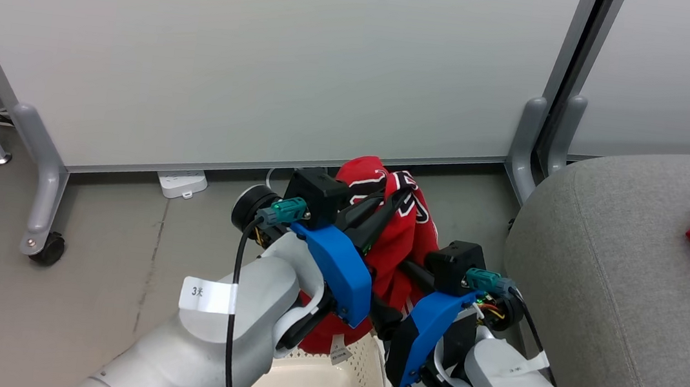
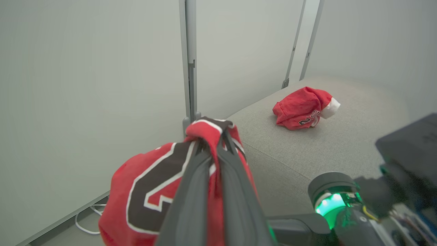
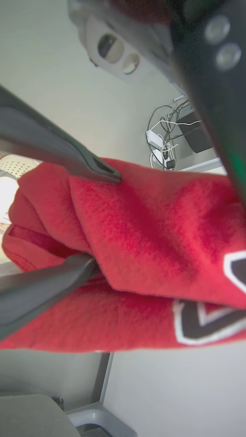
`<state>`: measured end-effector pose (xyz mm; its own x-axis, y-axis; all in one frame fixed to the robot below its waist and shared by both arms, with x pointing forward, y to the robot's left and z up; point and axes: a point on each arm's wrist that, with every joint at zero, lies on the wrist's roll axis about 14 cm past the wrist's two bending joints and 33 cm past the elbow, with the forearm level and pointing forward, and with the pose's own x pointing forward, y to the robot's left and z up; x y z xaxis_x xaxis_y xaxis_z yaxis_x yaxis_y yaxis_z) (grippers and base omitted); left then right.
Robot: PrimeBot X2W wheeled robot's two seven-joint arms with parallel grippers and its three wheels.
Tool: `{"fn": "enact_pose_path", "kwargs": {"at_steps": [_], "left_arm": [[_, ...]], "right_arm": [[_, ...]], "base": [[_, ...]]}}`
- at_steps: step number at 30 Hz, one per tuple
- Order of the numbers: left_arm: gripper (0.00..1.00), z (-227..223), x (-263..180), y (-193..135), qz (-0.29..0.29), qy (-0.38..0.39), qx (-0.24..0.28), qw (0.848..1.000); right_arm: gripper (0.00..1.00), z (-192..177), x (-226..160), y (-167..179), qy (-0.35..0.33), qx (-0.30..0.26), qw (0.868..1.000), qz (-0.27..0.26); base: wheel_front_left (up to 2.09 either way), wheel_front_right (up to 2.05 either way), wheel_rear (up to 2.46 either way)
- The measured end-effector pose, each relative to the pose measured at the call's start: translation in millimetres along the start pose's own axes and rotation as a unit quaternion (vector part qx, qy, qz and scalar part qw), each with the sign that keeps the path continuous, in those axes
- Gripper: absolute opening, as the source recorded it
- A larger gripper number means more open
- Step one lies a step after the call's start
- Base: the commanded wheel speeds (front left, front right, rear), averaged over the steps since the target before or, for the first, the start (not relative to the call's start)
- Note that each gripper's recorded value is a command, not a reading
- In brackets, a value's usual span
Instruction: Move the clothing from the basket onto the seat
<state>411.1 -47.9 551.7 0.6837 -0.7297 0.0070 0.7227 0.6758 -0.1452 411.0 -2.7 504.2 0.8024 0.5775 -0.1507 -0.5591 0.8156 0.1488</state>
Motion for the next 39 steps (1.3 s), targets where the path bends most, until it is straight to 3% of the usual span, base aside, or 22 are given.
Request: {"fn": "enact_pose_path", "kwargs": {"at_steps": [4,5,6,7,34,35,36,37,39], "left_arm": [[0.0,1.9,-1.1,-3.8,-0.003,-0.002,-0.001,1.0],[0.0,2.2,-1.5,-4.6,-0.004,-0.002,0.0,1.0],[0.0,2.7,-1.9,-5.2,-0.004,-0.003,0.001,1.0],[0.0,3.3,-2.3,-5.8,-0.005,-0.003,0.001,1.0],[0.0,-0.6,-5.4,-1.0,0.002,0.004,0.002,1.0],[0.22,-0.1,-5.3,-0.6,0.002,0.004,0.002,1.0],[0.85,0.5,-5.3,0.0,0.003,0.003,0.002,1.0],[1.0,1.1,-5.2,0.3,0.004,0.002,0.002,1.0],[1.0,2.0,-5.0,0.9,0.004,0.001,0.003,1.0]], "right_arm": [[1.0,4.4,5.1,0.8,-0.004,-0.022,1.0,0.006],[0.5,5.5,6.1,0.6,-0.005,-0.027,1.0,0.007],[0.35,6.3,6.9,-0.1,-0.006,-0.035,0.999,0.007],[0.0,6.6,7.4,-0.7,-0.006,-0.043,0.999,0.007],[0.0,4.2,7.1,-4.0,-0.008,-0.062,0.998,0.008],[0.0,4.6,6.9,-4.2,-0.01,-0.061,0.998,0.007],[0.0,4.5,6.6,-4.5,-0.009,-0.061,0.998,0.007],[0.0,4.6,6.4,-4.5,-0.01,-0.062,0.998,0.007],[0.0,6.2,6.5,-4.6,-0.011,-0.064,0.998,0.007]], "base": [[0.0,0.0,0.0],[0.0,0.0,0.0],[0.0,0.0,0.0],[0.0,0.0,0.0],[0.0,0.0,0.0],[0.0,0.0,0.0],[0.0,0.0,0.0],[0.0,0.0,0.0],[0.0,0.0,0.0]]}}
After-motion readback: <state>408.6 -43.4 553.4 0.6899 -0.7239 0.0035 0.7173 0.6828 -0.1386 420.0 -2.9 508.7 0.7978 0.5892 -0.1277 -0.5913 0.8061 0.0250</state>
